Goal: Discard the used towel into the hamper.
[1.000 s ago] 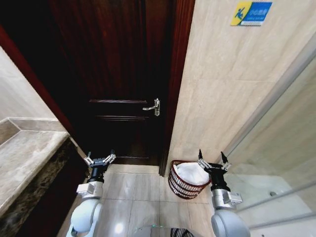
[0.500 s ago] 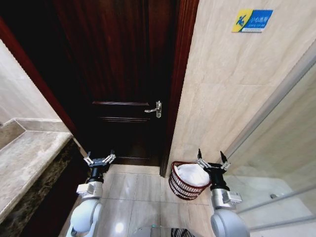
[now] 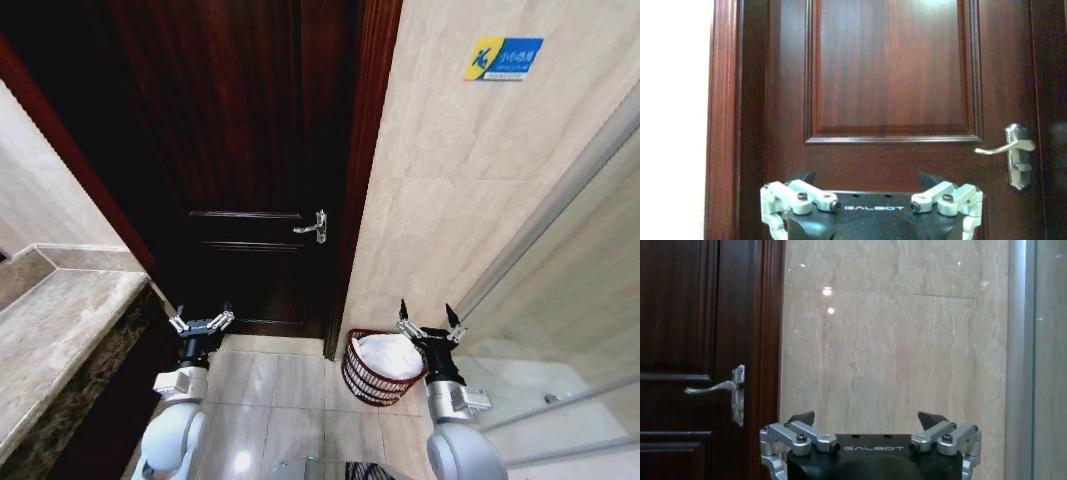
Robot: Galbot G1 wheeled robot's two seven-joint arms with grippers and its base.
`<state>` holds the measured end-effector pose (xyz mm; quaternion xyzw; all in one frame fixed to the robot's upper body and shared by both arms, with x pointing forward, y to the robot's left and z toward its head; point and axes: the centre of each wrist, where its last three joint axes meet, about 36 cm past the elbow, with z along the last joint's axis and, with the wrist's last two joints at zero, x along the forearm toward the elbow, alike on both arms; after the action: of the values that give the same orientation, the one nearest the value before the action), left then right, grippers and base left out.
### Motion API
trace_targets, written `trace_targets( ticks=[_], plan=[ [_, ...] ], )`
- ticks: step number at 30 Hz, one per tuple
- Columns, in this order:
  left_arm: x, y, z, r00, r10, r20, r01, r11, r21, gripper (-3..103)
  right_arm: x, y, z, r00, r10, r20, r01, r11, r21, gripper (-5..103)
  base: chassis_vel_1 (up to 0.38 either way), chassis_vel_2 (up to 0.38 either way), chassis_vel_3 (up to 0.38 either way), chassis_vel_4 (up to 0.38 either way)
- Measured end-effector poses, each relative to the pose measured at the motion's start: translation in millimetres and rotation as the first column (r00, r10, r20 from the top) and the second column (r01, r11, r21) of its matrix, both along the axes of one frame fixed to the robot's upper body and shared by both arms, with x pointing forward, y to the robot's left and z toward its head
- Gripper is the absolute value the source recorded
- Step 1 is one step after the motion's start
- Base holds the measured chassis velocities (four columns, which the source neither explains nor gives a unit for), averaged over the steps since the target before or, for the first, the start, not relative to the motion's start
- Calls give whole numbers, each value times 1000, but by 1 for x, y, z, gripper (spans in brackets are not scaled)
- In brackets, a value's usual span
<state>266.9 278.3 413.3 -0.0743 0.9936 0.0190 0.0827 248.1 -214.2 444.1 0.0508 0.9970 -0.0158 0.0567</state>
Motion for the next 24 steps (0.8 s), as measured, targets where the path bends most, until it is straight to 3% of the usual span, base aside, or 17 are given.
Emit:
trace_targets(
  ticks=[16, 24],
  plan=[
    [0, 2, -7, 999, 14, 41, -14, 1000, -8, 100, -2, 1, 1, 1000, -3, -5, 3, 1000, -1, 100, 0, 0, 0, 0],
    [0, 2, -8, 999, 12, 31, -12, 1000, -2, 100, -1, 1, 1, 1000, -5, -3, 5, 1000, -1, 100, 0, 0, 0, 0]
  ],
)
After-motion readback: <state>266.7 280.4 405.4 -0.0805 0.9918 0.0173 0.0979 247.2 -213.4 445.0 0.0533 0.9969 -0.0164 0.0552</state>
